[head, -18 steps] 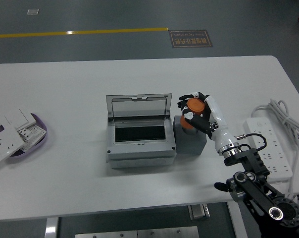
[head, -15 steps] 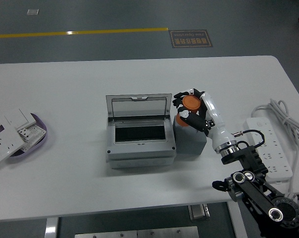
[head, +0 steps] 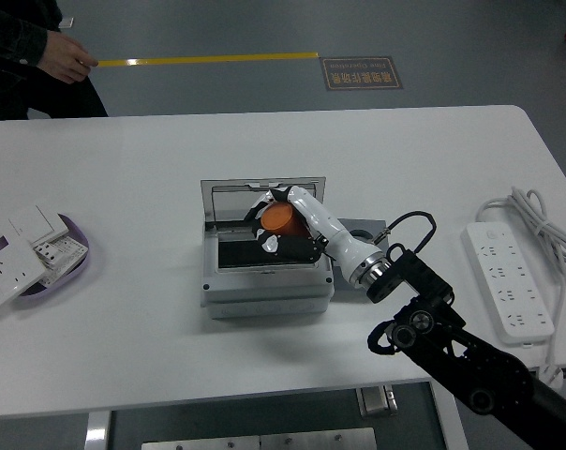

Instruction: Pick up the cylinder from the cube,place it in the box,flap close box

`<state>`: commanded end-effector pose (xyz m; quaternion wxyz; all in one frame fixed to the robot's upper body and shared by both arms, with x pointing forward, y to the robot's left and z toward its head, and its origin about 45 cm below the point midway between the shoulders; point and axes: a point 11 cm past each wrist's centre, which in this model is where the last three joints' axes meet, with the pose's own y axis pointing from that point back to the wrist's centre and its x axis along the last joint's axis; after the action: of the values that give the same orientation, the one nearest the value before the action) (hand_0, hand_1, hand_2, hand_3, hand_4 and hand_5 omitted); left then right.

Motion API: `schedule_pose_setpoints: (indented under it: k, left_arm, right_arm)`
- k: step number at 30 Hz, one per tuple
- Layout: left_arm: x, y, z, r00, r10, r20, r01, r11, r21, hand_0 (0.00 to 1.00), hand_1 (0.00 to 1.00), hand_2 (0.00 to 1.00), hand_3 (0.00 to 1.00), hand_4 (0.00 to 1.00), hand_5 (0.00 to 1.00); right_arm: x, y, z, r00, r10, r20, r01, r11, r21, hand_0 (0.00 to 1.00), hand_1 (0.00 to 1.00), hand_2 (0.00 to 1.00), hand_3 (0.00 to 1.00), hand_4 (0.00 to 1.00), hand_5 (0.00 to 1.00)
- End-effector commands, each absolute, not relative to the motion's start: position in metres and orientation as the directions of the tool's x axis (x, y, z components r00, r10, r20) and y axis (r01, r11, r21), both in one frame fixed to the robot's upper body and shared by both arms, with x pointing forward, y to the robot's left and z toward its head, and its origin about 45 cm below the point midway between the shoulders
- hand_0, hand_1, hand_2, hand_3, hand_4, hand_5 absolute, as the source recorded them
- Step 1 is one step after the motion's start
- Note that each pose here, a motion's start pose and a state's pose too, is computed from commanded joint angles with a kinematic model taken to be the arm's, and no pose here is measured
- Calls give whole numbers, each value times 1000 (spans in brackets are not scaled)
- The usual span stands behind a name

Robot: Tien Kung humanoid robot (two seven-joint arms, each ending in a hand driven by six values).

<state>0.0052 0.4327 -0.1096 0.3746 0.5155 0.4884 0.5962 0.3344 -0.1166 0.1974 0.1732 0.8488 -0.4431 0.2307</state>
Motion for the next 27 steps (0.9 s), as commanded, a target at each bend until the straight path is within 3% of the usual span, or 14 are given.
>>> schedule_pose_setpoints:
  k: [15,16,21,22,27]
  left_arm:
    - [4,435,-109,-187,949,253,60,-247,967,636,660,580,661,717,319]
    - [4,435,-109,-186,949,254,60,-247,967,636,660,581,661,716,323]
    - [5,435,-109,-183,950,254,58,-248,967,636,660,581,661,716,323]
    - [5,435,-109,-183,950,254,58,-248,967,636,660,581,661,717,325]
    - [4,436,-108,-182,950,255,60,-249,967,636,660,581,661,717,325]
  right_arm:
    - [353,-102,199,515,-376,770,-790,-556,257,257,310,364,329,2,2]
    - [354,-102,200,515,-366,776,-788,-557,260,380,417,470,498,139,2]
    - [356,-100,199,519,-329,789,-778,-564,277,380,417,470,498,139,2]
    - [357,-100,199,521,-325,789,-777,-564,281,703,646,609,658,375,2]
    - [358,-100,198,530,-305,791,-771,-562,300,703,646,609,658,375,2]
